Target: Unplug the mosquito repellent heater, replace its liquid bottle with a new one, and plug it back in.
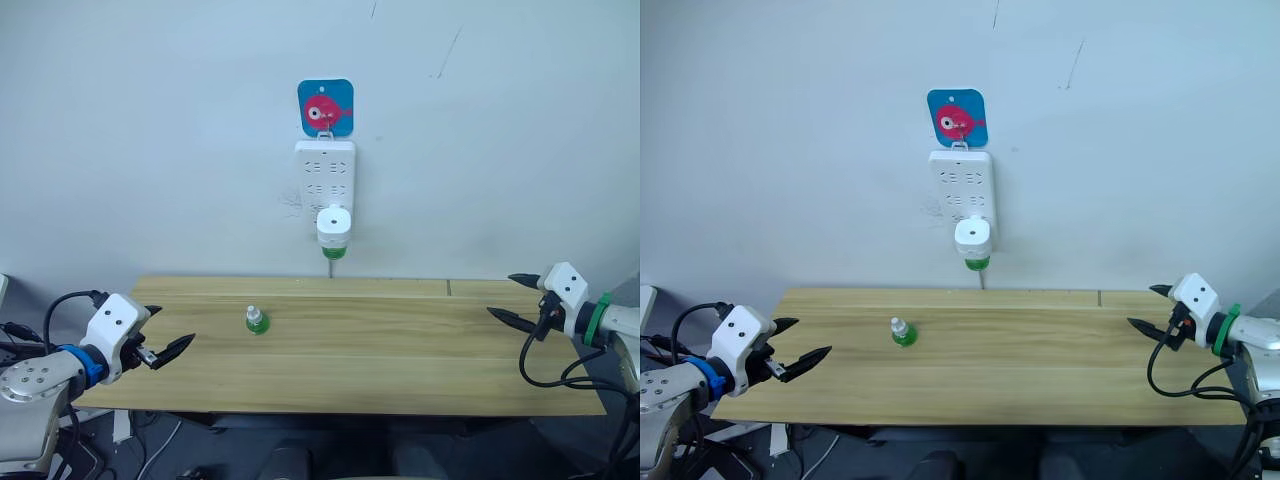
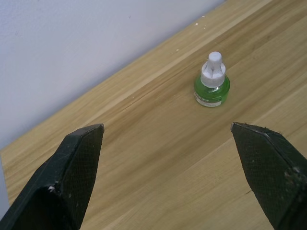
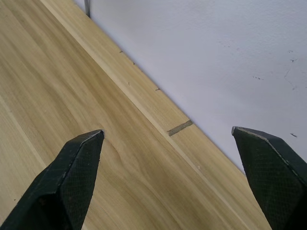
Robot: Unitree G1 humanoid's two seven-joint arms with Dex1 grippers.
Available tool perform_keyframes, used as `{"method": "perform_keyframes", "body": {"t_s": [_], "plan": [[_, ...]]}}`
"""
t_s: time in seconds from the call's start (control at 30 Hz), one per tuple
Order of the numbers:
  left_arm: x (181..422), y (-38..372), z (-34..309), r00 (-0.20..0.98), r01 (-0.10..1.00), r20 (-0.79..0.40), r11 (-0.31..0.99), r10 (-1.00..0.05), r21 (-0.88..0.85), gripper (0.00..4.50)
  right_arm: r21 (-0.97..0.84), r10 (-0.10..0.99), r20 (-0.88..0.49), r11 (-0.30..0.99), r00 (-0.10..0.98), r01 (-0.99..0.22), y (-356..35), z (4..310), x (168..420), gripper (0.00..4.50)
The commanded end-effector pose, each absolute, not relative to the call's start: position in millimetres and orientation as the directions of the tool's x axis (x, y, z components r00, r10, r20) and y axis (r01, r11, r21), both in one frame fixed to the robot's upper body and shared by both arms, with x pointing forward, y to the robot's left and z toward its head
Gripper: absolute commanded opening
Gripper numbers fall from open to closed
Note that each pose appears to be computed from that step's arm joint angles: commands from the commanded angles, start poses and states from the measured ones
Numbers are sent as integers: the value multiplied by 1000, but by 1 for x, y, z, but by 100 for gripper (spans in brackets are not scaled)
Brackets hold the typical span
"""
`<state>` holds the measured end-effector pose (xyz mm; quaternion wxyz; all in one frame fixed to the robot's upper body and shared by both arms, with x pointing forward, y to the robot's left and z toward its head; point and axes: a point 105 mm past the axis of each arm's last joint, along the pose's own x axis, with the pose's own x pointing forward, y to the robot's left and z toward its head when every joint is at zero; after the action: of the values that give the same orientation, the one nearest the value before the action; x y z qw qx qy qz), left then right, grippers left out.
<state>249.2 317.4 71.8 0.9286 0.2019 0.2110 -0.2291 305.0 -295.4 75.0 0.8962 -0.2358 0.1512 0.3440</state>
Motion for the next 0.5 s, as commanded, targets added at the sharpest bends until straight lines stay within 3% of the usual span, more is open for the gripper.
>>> {"method": "perform_keyframes", "body": {"t_s": [0.03,0.5], "plan": [[252,324,81,821,498,-471,809,-323,313,450,-357,547,-402,645,734,-676,-294,89,311,446],[249,321,92,803,540,-424,813,-420,217,450,-367,541,-384,654,748,-661,-294,92,311,446]]}}
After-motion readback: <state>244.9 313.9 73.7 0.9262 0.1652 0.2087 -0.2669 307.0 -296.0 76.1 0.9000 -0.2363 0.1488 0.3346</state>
